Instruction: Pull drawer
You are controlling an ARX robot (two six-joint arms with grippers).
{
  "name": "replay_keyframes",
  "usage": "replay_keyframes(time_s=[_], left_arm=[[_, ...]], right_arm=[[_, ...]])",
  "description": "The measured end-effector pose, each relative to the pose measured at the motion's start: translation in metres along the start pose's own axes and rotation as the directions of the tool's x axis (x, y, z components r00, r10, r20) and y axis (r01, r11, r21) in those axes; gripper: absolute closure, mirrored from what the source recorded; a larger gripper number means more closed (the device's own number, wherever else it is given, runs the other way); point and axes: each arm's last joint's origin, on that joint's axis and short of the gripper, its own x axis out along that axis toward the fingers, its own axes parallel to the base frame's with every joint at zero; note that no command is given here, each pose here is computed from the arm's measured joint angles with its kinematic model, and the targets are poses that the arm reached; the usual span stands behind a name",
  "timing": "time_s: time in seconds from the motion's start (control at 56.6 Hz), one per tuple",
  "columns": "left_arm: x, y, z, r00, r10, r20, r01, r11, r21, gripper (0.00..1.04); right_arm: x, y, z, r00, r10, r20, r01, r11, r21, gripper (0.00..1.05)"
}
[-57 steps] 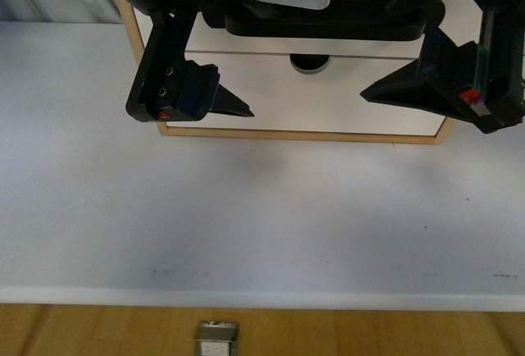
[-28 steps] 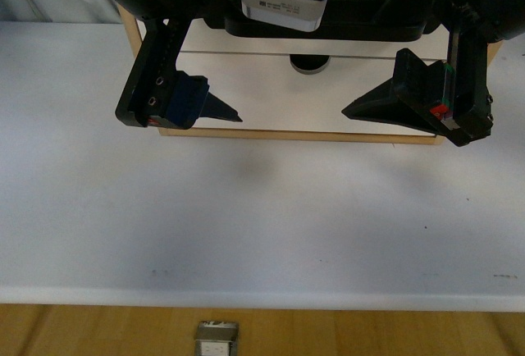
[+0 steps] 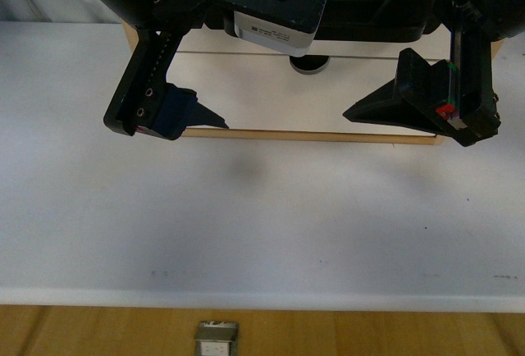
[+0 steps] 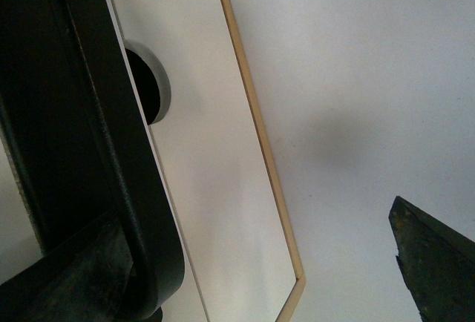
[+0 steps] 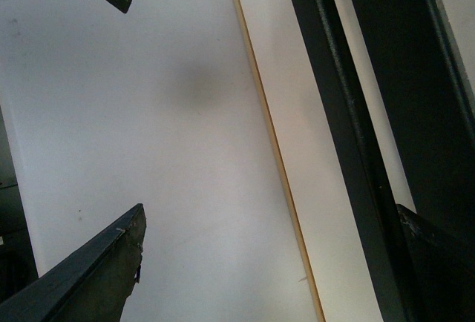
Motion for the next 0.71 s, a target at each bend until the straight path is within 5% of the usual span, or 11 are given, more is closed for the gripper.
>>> replay_keyframes(time_s=[0.707], left_arm=[[-0.027,-0.033,0.015,0.999,-0.036,0.022,0.035,0.998,0.055,0.07]], right_arm=[[-0.013,0.035,0.01,0.996,0.087,-0.035,-0.089,0.994,-0.063,0.09]])
